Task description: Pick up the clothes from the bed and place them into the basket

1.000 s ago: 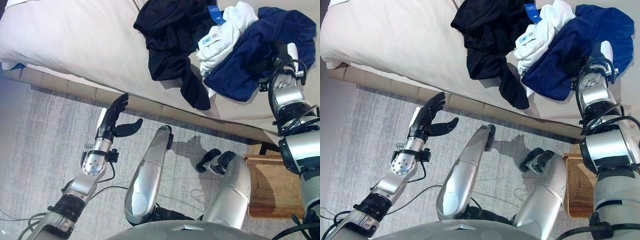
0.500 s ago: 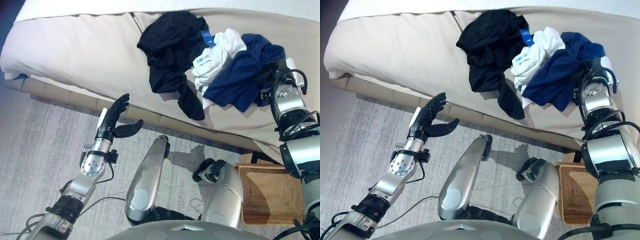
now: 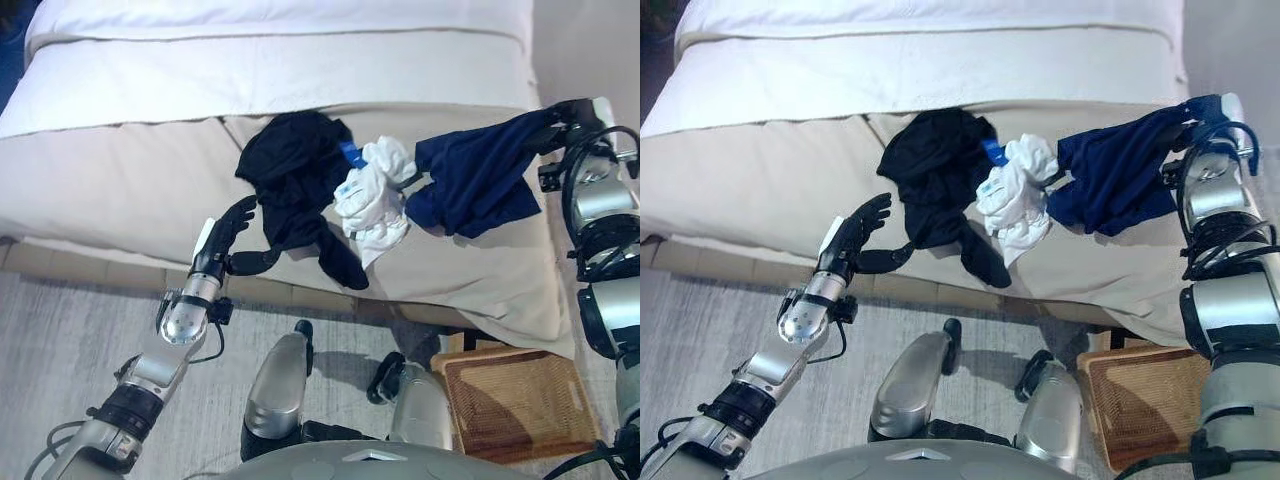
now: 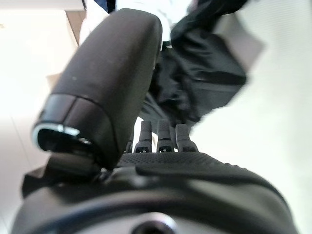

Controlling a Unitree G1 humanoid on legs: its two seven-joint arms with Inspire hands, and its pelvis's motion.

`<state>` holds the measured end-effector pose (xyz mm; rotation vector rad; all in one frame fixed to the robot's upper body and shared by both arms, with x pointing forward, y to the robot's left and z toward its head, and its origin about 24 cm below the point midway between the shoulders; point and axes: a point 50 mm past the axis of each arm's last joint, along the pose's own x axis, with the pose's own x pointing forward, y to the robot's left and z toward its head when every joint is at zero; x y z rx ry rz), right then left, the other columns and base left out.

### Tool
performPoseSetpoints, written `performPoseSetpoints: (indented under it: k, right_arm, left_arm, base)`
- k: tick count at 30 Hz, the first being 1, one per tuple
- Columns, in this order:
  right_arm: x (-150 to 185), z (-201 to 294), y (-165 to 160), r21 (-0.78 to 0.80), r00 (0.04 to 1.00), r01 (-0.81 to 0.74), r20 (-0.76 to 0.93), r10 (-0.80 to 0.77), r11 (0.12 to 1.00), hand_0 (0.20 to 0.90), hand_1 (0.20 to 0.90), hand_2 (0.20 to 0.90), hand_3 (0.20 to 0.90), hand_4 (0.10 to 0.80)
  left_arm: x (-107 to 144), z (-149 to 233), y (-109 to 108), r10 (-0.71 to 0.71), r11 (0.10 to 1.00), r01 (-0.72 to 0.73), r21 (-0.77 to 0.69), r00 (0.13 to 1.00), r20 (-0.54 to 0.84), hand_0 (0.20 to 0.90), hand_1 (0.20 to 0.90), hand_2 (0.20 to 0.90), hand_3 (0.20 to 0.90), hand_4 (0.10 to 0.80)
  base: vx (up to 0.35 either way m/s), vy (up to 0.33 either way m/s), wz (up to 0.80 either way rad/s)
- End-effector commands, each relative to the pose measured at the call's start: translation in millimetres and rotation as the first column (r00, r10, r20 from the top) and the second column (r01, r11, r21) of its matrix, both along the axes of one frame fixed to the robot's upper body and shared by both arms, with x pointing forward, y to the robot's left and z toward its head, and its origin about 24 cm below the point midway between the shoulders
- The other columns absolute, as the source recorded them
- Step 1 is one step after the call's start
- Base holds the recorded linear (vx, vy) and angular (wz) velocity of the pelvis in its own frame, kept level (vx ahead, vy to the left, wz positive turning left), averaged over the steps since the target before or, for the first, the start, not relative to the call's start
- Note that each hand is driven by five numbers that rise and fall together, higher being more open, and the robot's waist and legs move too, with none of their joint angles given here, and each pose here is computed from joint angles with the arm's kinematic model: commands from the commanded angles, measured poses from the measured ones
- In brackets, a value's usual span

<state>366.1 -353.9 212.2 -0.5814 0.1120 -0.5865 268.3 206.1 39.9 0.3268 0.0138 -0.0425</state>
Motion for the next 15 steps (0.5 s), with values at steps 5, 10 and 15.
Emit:
performPoseSetpoints:
  k: [5,10,15]
  right_arm:
    - [-28.8,46.3,-31.9,-0.094,0.976,0.081,0.209,-0.06,0.992,0.3,0.3,0.3,0.2,0.1]
    - [-28.1,69.3,-20.9,-0.087,0.944,0.036,0.33,-0.006,0.996,0.3,0.3,0.3,0.2,0.1]
    - [-41.4,88.2,-26.7,-0.071,0.9,0.059,0.435,-0.022,0.996,0.3,0.3,0.3,0.2,0.1]
  left_arm:
    - [-1.3,6.4,-1.6,0.065,0.996,-0.06,-0.061,0.995,0.082,0.9,0.9,0.9,0.9,0.8]
    - [-10.2,5.5,6.0,0.128,0.989,-0.12,-0.081,0.987,0.101,0.9,0.9,0.9,0.9,0.8]
    - [-8.5,5.6,7.9,0.082,0.996,-0.078,-0.04,0.992,0.099,0.9,0.9,0.9,0.9,0.8]
  base:
    - [-0.017,0.03,-0.15]
    - [-0.012,0.07,-0.49]
    - [-0.027,0.04,-0.51]
